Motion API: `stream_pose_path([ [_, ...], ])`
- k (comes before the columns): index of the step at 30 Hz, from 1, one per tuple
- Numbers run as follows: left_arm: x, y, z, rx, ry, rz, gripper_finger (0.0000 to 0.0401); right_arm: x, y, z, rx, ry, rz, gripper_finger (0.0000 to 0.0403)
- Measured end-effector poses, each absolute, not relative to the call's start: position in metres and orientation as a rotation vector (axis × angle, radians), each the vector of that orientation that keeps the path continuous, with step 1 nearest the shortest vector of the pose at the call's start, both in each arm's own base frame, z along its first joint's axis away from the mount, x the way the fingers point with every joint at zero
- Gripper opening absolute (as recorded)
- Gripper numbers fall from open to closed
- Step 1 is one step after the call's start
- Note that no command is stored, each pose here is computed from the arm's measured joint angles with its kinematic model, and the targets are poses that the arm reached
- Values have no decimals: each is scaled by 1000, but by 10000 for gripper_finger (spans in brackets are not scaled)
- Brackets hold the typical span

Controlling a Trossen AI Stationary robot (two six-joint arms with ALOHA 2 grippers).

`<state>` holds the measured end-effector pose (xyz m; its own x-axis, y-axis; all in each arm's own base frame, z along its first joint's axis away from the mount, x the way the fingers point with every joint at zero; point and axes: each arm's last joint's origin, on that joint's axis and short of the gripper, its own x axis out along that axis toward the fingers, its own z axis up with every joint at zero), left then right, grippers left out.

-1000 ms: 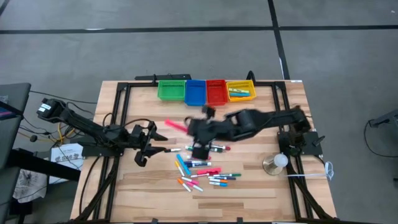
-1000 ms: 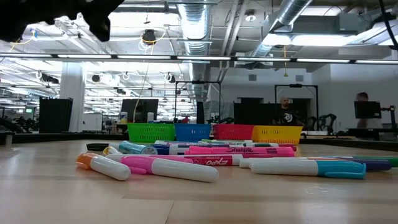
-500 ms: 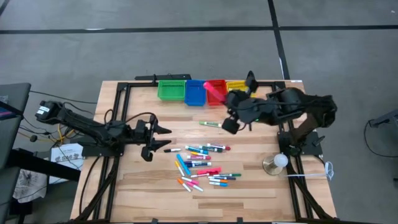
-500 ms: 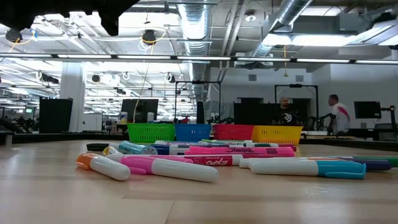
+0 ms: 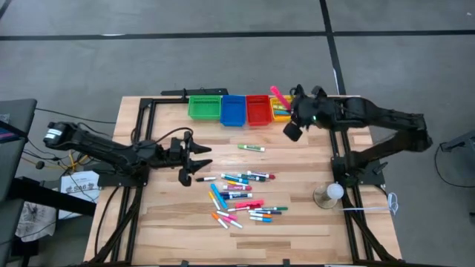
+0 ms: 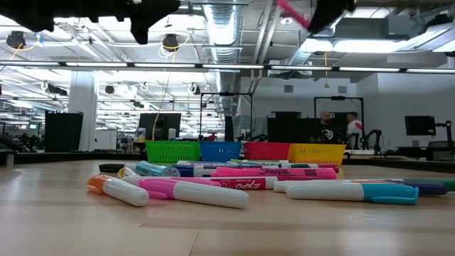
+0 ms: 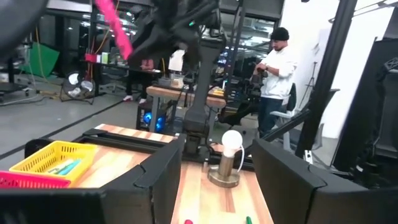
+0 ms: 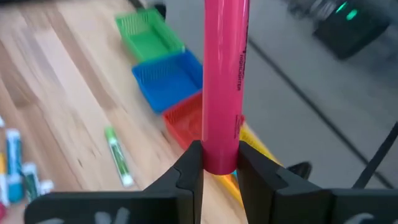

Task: Pick & Place Markers
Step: Put the top large pink highlighter pen into the yellow bin

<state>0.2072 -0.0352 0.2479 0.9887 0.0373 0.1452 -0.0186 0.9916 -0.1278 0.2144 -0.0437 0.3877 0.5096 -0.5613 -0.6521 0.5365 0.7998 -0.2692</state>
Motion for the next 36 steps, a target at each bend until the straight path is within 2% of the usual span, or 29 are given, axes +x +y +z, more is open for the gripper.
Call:
stream_pose_path([
  [8,225,-32,246,-167,-114,57,195,201,-115,334,12,1022,-561,64],
  [19,231,-29,240,-220,-98,162,195,207,-188,275,-75,1340,-404,64],
  [22,231,-29,240,-221,-100,162,195,210,-204,254,-81,1428,-370,64],
  [29,230,-30,241,-223,-106,156,195,213,-230,215,-106,1628,-434,66],
  [36,230,-30,241,-223,-106,155,195,217,-236,194,-86,1699,-384,70],
])
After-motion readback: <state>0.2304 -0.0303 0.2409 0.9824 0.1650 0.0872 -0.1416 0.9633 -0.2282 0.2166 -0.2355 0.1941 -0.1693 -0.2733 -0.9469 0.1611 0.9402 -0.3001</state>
